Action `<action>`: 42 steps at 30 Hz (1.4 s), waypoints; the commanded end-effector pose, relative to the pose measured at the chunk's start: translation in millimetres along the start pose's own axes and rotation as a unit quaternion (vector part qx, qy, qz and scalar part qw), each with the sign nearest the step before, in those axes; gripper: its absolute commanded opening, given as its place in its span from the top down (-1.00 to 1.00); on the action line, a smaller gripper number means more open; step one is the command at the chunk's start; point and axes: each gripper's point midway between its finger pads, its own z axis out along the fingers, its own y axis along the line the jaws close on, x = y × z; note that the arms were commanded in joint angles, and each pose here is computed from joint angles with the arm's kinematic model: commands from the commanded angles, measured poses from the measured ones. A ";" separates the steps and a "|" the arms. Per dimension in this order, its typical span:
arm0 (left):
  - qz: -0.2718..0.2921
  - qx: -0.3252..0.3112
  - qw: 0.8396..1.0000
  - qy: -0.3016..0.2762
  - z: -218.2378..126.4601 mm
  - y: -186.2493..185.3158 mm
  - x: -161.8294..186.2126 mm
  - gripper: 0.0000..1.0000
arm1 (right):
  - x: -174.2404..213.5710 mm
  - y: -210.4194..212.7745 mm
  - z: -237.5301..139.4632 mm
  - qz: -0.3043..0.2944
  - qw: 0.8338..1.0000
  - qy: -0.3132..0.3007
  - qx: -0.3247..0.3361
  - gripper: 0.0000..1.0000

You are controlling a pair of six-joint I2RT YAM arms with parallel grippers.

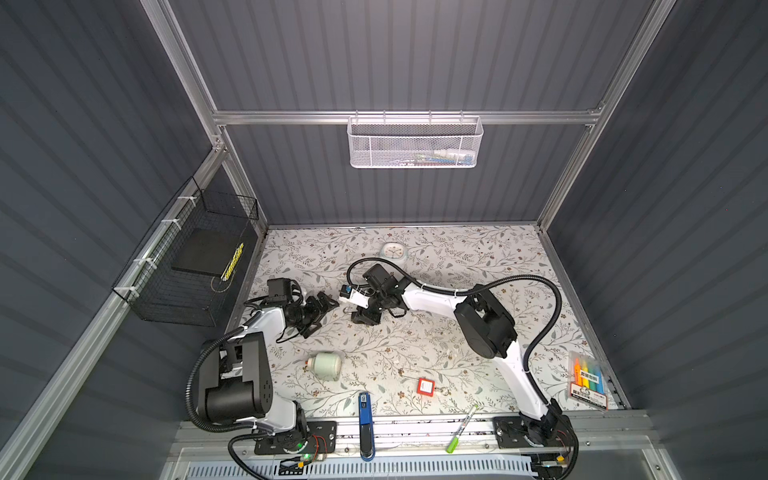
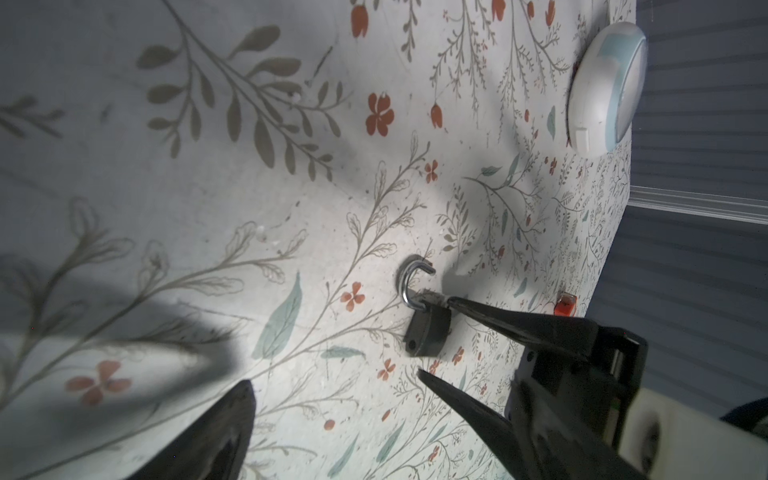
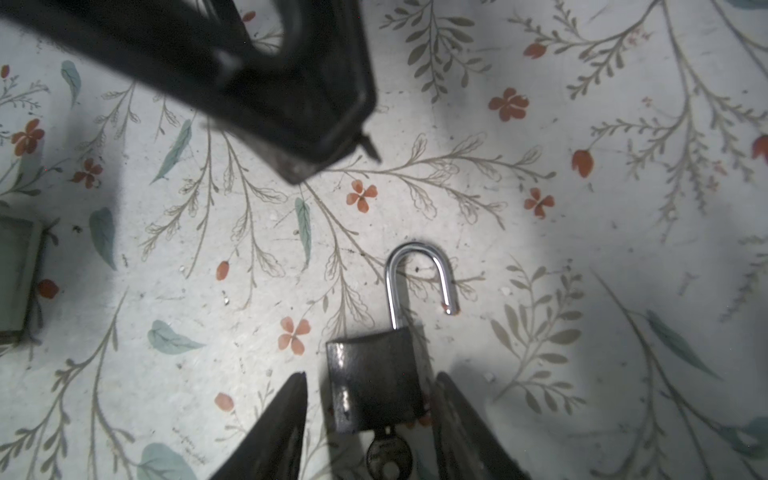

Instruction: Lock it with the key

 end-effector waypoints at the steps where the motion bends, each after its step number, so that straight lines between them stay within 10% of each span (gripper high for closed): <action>1: -0.004 0.007 1.000 0.007 -4.2 -1.3 6.3 -0.95 | 10.7 4.0 10.8 -0.002 1.000 0.025 -0.002 -0.02; 26: -0.021 0.025 0.998 0.046 3.4 7.9 33.0 -0.68 | 21.4 10.3 22.1 -0.024 0.997 0.067 0.012 0.36; 42: -0.016 0.143 0.989 0.039 -1.0 -40.2 16.3 -0.13 | -34.3 -2.2 -42.3 0.073 0.992 -0.101 -0.017 0.41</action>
